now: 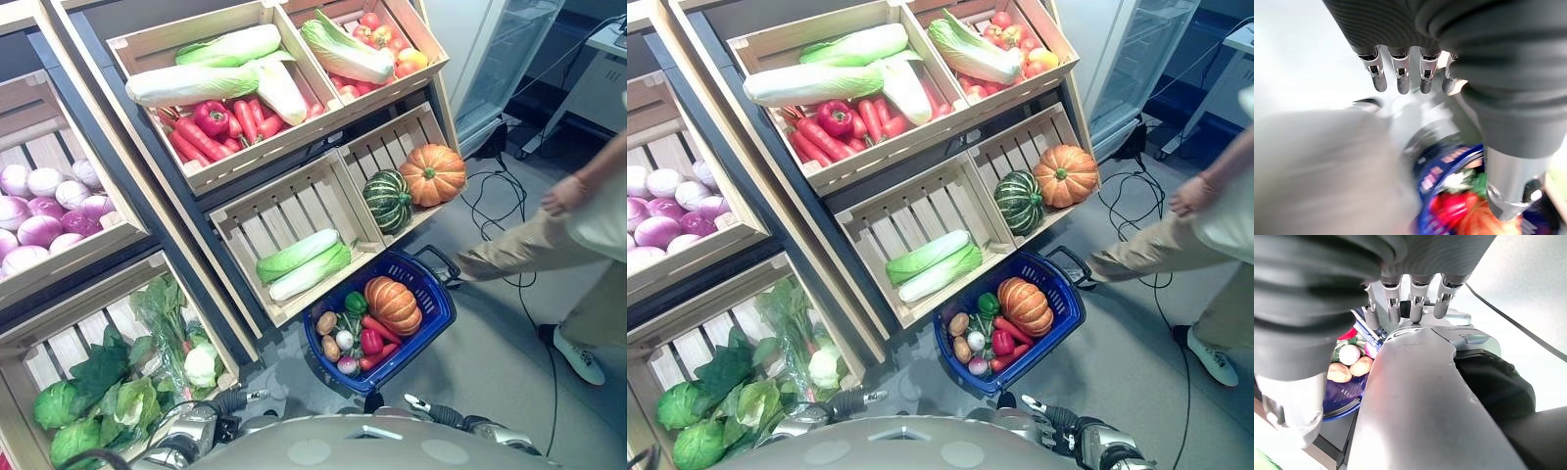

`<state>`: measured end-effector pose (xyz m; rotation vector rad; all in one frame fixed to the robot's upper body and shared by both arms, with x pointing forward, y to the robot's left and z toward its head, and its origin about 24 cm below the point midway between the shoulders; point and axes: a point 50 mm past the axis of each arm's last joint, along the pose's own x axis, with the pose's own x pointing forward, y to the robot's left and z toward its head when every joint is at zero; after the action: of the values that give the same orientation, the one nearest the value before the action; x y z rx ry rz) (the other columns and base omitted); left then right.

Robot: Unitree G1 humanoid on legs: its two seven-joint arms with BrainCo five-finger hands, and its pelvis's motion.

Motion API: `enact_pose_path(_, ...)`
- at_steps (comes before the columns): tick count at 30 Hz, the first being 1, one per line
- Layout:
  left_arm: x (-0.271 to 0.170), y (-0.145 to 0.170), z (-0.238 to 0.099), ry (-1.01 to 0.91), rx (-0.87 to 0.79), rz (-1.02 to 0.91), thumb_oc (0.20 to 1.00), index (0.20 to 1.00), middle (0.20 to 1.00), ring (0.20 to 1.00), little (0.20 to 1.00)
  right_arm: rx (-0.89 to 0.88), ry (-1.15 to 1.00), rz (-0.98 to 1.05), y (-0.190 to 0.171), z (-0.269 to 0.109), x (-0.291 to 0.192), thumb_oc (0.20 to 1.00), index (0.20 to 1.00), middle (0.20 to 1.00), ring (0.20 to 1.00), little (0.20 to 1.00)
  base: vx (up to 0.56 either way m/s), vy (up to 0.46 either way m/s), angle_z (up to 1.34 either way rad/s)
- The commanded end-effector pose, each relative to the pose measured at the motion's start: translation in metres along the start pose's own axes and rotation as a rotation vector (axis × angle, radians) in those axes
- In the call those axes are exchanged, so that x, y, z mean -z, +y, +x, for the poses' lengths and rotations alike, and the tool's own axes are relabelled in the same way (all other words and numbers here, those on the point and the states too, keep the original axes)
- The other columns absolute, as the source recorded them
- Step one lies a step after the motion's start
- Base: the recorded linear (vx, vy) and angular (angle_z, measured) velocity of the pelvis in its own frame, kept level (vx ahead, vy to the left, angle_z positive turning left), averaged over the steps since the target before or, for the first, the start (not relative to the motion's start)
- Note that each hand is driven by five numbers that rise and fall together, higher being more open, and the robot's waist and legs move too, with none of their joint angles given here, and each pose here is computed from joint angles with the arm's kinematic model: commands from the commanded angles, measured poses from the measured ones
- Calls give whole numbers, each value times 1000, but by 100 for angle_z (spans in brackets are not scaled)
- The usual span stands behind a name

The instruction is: Pick up fruits and vegetables into the basket

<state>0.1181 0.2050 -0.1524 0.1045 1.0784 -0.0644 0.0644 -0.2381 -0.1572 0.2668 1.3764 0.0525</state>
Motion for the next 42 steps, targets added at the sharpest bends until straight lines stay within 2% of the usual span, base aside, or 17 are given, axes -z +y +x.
enact_pose_path(1, -55, 10, 5, -191, -17, -22, 1000, 1000, 1000, 1000, 1000, -152, -70, -27, 39, 12, -19, 1000, 1000, 1000, 1000, 1000, 0, 0, 0)
enact_pose_path(6, -53, 2, 5, -162, 105, -27, 1000, 1000, 1000, 1000, 1000, -138, -74, -28, 33, 11, -17, 1000, 1000, 1000, 1000, 1000, 0, 0, 0)
enact_pose_path(11, -47, 0, 5, -152, 104, -64, 1000, 1000, 1000, 1000, 1000, -133, -75, -40, 34, 13, -15, 1000, 1000, 1000, 1000, 1000, 33, 4, 2)
enact_pose_path(15, -58, 1, 3, -247, 63, -57, 1000, 1000, 1000, 1000, 1000, -107, -113, -48, 33, 13, -19, 1000, 1000, 1000, 1000, 1000, 49, 1, 2)
enact_pose_path(20, -104, 10, -8, -494, -22, -30, 1000, 1000, 1000, 1000, 1000, -63, -268, -69, 28, 8, -41, 1000, 1000, 1000, 1000, 1000, 6, 3, 0)
enact_pose_path(22, -141, 23, -25, -659, -106, 51, 1000, 1000, 1000, 1000, 1000, -42, -373, -88, 23, 1, -56, 1000, 1000, 1000, 1000, 1000, 0, 0, 0)
enact_pose_path(23, -143, 23, -27, -675, -113, 63, 1000, 1000, 1000, 1000, 1000, -41, -381, -91, 23, 0, -57, 1000, 1000, 1000, 1000, 1000, 0, 0, 0)
enact_pose_path(24, -152, 29, -38, -786, -179, 140, 1000, 1000, 1000, 1000, 1000, -38, -467, -91, 20, -7, -69, 1000, 1000, 1000, 1000, 1000, 0, 0, 0)
enact_pose_path(25, -152, 29, -38, -786, -179, 140, 1000, 1000, 1000, 1000, 1000, -38, -467, -91, 20, -7, -69, 1000, 1000, 1000, 1000, 1000, -53, -45, 1)
enact_pose_path(27, -163, 47, -78, -1055, -263, 274, 1000, 1000, 1000, 1000, 1000, -3, -690, -86, 13, -29, -99, 1000, 1000, 1000, 1000, 1000, -81, -65, -1)
enact_pose_path(28, -166, 49, -82, -1073, -268, 273, 1000, 1000, 1000, 1000, 1000, -1, -709, -87, 14, -32, -102, 1000, 1000, 1000, 1000, 1000, -51, -60, 2)
enact_pose_path(29, -173, 56, -105, -1197, -301, 295, 1000, 1000, 1000, 1000, 1000, 21, -811, -101, 17, -43, -112, 1000, 1000, 1000, 1000, 1000, -4, -41, 11)
enact_pose_path(35, -188, 64, -156, -1457, -449, 358, 1000, 1000, 1000, 1000, 1000, 83, -1035, -139, 25, -80, -123, 1000, 1000, 1000, 1000, 1000, 28, -33, 11)
enact_pose_path(42, -234, 50, -186, -1689, -613, 424, 1000, 1000, 1000, 1000, 1000, 94, -1261, -218, 42, -119, -164, 1000, 1000, 1000, 1000, 1000, -135, -6, -5)
